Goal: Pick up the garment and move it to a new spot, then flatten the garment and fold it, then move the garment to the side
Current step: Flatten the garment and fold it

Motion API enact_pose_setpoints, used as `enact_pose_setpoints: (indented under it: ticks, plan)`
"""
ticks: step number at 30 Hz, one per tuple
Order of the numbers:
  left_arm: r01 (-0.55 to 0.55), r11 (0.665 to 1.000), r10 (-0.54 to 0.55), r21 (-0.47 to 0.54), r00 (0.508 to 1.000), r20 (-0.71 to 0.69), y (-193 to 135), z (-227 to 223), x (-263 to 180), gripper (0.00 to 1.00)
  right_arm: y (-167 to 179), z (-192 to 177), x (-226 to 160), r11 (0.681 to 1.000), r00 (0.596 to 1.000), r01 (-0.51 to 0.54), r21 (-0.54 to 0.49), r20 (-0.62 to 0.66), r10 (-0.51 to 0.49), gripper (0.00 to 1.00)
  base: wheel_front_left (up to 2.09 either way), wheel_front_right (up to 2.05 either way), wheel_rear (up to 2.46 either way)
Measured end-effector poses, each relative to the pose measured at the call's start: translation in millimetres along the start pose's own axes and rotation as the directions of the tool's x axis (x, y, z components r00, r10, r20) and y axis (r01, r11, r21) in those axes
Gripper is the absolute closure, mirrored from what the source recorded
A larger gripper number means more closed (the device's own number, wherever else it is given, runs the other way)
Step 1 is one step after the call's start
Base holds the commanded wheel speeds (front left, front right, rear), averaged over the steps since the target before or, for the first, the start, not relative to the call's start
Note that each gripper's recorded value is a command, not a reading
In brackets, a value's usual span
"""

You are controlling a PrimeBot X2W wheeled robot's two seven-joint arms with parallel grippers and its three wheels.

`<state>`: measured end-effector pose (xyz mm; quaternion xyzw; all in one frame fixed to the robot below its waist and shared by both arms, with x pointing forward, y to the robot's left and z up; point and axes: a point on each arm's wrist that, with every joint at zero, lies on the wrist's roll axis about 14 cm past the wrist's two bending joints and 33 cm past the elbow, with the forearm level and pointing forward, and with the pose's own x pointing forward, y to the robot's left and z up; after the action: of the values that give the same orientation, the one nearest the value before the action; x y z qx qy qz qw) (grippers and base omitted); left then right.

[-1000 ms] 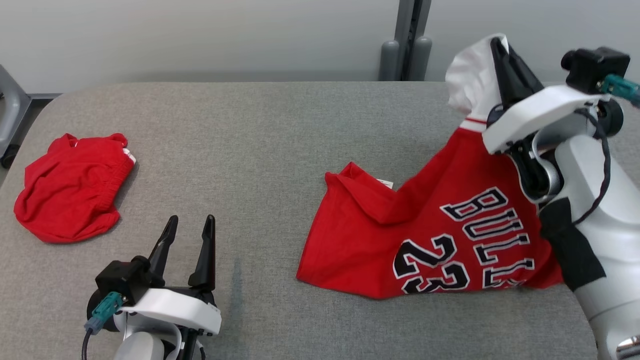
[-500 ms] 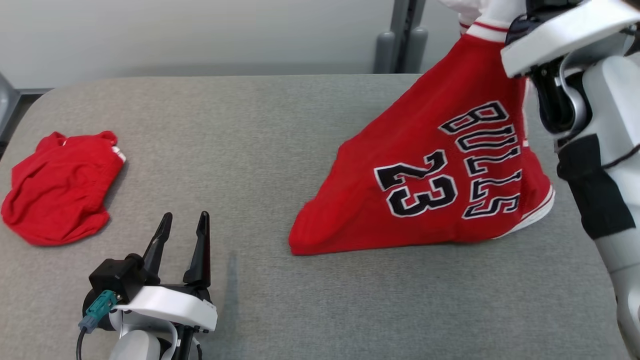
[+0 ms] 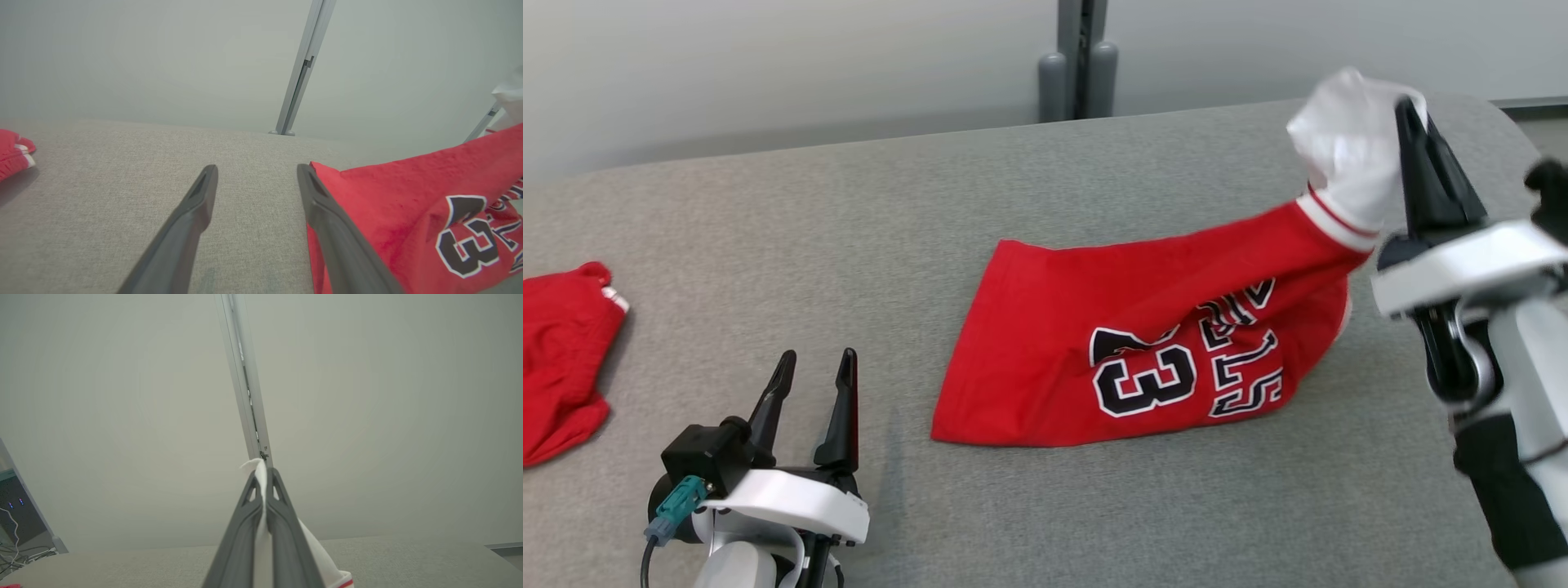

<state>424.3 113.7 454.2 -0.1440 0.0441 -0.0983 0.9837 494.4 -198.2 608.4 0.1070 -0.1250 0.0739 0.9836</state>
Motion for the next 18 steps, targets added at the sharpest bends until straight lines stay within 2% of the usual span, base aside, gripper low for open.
enact_pose_setpoints:
  ticks: [7, 8, 11, 18]
  plan:
    - [0.050, 0.999, -0.050, 0.004, 0.999, -0.022, -14.7, -7.2, 8.4, 0.00, -42.4, -36.4, -72.2, 0.987, 0.984, 0.157, 0.016, -0.085, -0.155, 1.00, 0.00, 0.00, 0.00]
    - [0.060, 0.998, -0.060, 0.006, 0.998, -0.024, -17.7, -7.7, 9.8, 0.00, -50.0, -48.9, -93.5, 0.979, 0.972, 0.203, 0.029, -0.122, -0.198, 1.00, 0.00, 0.00, 0.00]
    - [0.068, 0.998, -0.068, 0.007, 0.997, -0.027, -19.7, -8.9, 11.4, 0.00, -55.9, -69.6, -121.1, 0.963, 0.950, 0.264, 0.053, -0.188, -0.250, 1.00, 0.00, 0.00, 0.00]
    - [0.088, 0.996, -0.087, 0.008, 0.995, -0.043, -24.7, -14.6, 14.1, 0.00, -65.7, -105.2, -167.6, 0.928, 0.887, 0.368, 0.060, -0.323, -0.331, 1.00, 0.00, 0.00, 0.00]
